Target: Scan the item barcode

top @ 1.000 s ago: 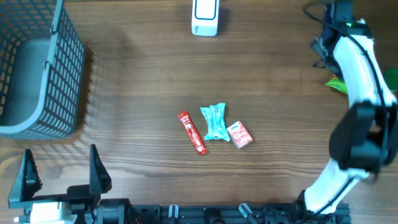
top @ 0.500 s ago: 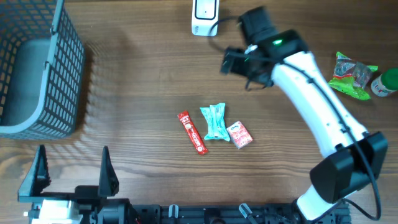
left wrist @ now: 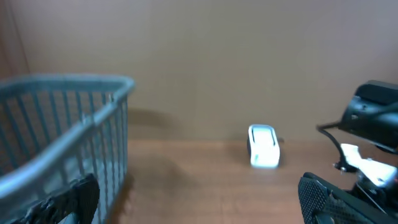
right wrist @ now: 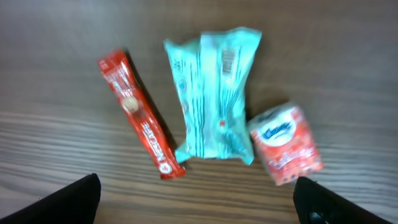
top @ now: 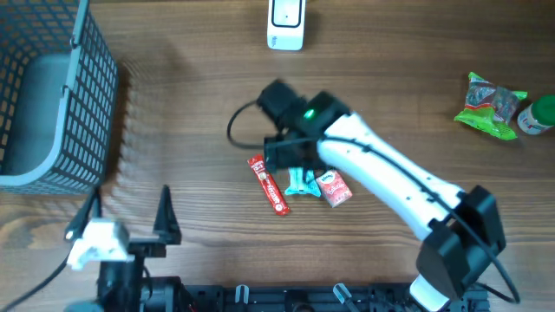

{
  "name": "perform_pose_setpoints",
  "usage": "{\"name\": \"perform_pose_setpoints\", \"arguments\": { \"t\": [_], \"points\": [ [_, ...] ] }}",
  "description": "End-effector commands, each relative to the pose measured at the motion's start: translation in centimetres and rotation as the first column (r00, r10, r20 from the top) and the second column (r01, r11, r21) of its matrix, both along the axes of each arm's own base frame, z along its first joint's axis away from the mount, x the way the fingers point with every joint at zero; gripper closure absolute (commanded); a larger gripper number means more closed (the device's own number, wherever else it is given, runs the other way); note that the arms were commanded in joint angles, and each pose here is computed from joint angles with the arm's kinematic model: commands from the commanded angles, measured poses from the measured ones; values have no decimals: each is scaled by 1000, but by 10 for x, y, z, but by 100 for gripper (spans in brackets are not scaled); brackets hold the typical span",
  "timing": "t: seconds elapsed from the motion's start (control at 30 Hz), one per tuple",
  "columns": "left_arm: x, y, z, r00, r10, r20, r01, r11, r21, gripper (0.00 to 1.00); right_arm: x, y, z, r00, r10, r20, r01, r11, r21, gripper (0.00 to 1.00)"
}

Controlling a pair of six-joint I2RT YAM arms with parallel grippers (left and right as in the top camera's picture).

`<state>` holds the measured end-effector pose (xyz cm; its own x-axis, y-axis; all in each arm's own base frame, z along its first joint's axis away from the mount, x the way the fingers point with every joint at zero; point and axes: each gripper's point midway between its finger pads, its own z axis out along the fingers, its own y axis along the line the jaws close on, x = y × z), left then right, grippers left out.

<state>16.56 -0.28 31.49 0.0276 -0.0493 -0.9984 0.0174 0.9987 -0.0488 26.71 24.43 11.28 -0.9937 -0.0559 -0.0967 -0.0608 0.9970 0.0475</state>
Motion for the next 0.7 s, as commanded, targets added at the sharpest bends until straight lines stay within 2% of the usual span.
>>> {"name": "perform_pose_setpoints", "arguments": {
  "t": [0.0,0.2,0.33,0.47,0.67],
  "points": [
    [15,1,-37,996,7,-85,-10,999,-35,0,-2,-11,-37,997,-27,75,35,993,-110,6],
    [25,1,-63,989,7,-147,-12,999,-34,0,7,-12,-49,991,-20,135,36,992,-119,11],
    [26,1,-74,984,7,-180,-13,999,-34,0,18,1,-47,984,-1,178,14,997,-71,22],
    [24,1,-89,972,7,-236,-15,999,-32,0,16,5,-54,982,63,177,-46,994,-98,22],
    [21,1,-101,958,7,-285,-17,999,-32,0,20,-2,-73,980,80,184,-45,981,-187,24]
  ]
}}
